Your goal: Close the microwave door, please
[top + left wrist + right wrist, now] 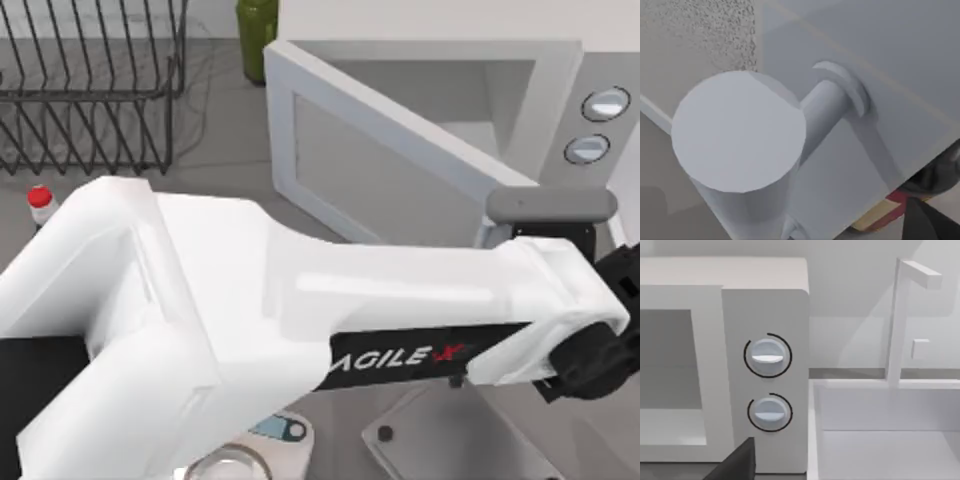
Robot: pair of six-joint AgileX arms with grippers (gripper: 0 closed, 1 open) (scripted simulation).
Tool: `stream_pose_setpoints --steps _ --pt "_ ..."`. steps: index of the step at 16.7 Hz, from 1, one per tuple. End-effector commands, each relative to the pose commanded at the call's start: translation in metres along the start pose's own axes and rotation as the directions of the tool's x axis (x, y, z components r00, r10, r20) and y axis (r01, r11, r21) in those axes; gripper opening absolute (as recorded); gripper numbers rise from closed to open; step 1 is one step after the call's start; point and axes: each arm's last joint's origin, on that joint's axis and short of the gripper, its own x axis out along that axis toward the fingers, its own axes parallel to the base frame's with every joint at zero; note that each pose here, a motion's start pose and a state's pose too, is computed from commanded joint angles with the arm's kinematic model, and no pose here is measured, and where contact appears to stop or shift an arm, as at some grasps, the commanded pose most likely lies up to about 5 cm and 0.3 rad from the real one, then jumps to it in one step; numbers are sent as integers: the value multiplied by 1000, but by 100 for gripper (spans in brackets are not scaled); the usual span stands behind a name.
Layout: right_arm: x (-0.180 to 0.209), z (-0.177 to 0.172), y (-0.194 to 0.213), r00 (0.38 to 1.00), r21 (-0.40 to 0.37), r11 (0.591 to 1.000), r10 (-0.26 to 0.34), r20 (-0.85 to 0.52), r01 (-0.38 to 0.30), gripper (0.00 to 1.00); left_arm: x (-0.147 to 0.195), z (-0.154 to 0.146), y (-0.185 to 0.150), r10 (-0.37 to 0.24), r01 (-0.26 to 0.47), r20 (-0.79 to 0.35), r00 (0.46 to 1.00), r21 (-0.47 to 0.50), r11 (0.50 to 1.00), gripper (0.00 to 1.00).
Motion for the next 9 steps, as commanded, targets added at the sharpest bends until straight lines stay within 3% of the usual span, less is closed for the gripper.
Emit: stream_pose_setpoints --steps 4,9 --pt "0 0 0 1000 0 1000 0 0 0 100 33 35 -1 -15 16 28 1000 -34 999 0" --pt "0 0 0 1000 0 1000 0 0 0 100 76 43 19 54 -53 -31 998 20 998 0"
